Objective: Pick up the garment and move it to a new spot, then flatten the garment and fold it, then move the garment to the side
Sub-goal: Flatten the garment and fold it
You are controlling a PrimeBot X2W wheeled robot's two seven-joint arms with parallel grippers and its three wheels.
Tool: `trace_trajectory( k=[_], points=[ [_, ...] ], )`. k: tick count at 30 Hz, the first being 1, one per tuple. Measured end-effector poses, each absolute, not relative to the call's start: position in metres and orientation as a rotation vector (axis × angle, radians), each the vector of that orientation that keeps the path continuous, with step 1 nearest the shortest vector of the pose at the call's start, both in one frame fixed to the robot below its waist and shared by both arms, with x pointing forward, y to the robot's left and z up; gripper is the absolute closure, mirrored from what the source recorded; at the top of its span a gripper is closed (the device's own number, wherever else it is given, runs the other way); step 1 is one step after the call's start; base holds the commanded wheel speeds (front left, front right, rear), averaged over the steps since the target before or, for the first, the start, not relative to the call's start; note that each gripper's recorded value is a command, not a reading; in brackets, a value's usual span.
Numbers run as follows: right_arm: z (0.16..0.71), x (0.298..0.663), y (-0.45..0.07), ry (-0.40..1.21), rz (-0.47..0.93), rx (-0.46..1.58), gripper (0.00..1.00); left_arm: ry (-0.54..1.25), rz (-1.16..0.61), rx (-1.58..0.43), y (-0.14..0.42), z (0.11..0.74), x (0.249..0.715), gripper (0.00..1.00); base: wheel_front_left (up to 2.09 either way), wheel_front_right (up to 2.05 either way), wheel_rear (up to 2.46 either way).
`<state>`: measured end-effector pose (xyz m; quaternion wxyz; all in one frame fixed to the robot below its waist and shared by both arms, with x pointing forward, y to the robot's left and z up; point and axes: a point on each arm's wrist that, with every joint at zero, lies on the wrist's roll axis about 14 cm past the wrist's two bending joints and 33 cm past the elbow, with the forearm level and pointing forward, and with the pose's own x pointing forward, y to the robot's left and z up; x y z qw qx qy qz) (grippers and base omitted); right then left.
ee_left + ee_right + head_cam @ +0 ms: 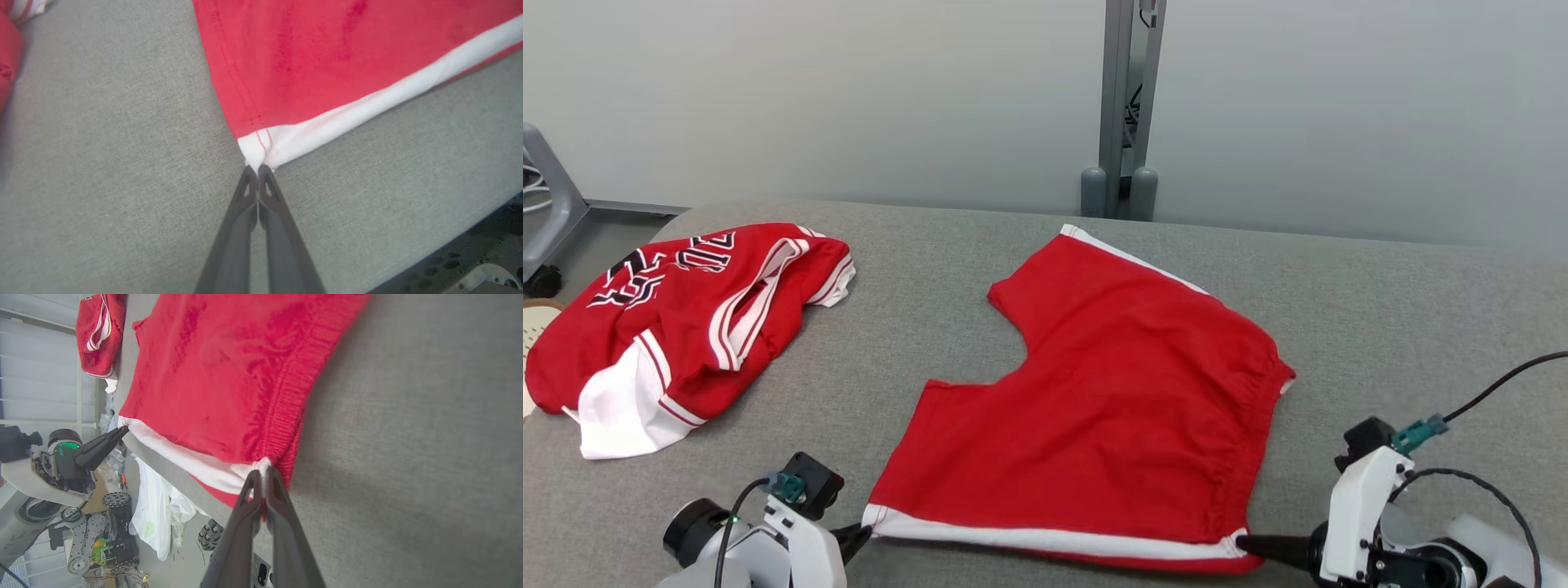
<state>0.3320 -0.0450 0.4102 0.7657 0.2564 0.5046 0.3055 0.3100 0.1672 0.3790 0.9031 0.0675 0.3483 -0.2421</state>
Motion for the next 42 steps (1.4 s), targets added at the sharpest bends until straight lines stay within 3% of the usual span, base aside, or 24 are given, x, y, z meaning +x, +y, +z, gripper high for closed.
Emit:
trace_trajectory(
  k=[9, 17, 34, 42],
  points=[
    [0.401, 0.297, -0.043, 1.191, 0.711, 0.574, 1.00, 0.851, -0.581, 0.155, 0.165, 0.371, 0.274, 1.00, 0.00, 0.00, 0.00],
    [0.411, 0.306, -0.039, 1.144, 0.715, 0.643, 1.00, 0.838, -0.579, 0.170, 0.174, 0.382, 0.288, 1.00, 0.00, 0.00, 0.00],
    [0.469, 0.382, -0.022, 0.831, 0.723, 0.886, 1.00, 0.579, -0.479, 0.279, 0.184, 0.456, 0.448, 1.00, 0.00, 0.00, 0.00],
    [0.483, 0.415, -0.026, 0.680, 0.657, 0.991, 1.00, 0.515, -0.471, 0.379, 0.172, 0.468, 0.525, 1.00, 0.00, 0.00, 0.00]
  ],
)
